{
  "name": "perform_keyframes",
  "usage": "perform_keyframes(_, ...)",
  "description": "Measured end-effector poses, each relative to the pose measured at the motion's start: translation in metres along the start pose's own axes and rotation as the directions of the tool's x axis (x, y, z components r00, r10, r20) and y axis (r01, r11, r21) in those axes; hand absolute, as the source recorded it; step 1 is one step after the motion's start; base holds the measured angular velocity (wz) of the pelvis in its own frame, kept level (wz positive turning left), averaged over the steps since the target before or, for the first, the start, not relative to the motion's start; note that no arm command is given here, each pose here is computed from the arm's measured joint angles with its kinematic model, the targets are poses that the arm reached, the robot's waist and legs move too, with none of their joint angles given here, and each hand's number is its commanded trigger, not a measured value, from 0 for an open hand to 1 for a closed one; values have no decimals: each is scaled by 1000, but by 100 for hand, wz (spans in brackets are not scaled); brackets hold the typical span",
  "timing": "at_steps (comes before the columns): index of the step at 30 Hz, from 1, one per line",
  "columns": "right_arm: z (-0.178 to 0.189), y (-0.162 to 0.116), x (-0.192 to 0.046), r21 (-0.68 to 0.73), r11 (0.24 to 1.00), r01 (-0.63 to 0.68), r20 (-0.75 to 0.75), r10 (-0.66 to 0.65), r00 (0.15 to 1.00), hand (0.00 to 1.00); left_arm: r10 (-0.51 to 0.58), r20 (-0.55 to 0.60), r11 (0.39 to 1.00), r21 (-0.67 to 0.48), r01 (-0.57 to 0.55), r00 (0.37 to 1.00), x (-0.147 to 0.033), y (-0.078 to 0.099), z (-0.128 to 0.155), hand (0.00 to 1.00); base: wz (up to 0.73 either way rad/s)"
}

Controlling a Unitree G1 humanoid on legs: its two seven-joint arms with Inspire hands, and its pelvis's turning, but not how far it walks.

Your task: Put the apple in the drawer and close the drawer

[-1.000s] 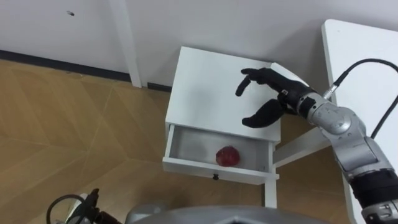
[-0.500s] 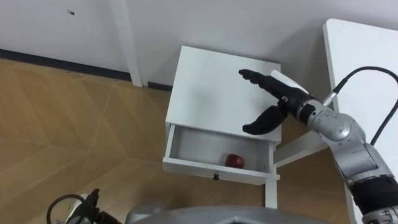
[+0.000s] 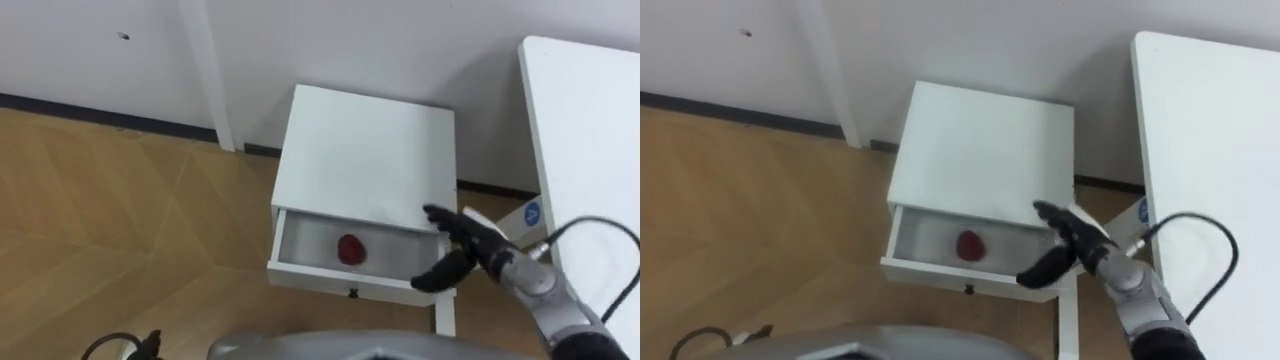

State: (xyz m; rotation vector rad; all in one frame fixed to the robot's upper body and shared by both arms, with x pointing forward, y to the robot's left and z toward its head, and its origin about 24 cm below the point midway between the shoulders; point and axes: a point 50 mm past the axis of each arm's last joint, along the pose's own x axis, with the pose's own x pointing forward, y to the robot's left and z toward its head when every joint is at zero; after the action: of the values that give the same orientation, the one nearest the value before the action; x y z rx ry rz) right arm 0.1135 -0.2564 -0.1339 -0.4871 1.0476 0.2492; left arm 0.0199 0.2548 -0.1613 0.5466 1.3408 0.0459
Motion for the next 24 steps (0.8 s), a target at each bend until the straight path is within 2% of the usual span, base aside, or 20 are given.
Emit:
perform_keyframes(4, -34, 3, -4, 61, 997, 48, -139, -39, 989, 0, -10, -8, 999, -37, 10, 1000, 2, -1, 5, 0, 37)
perform_keyframes(8, -77, 6, -19, 151, 979, 135, -312, -82, 946, 0, -11, 22, 999, -35, 11, 1000, 5, 5, 17, 0, 40)
perform_keyframes(13, -80, 11, -19, 233, 959, 162, -312, -84, 946, 0, 23, -2, 999, -41, -23, 1000, 9, 22, 21, 0, -30)
perform_keyframes(18, -104, 25, -31, 305, 921, 244, -411, -103, 906, 0, 6, -109, 999, -53, -12, 994, 6, 17, -1, 0, 9)
perform_keyframes(23, -95, 13, -26, 358, 876, 323, -413, -162, 896, 0, -1, -159, 997, -73, -11, 987, 2, 13, -20, 0, -5)
perform_keyframes(24, -93, 14, -25, 373, 869, 326, -422, -154, 893, 0, -7, -186, 997, -82, -9, 982, -2, 9, -32, 0, 8)
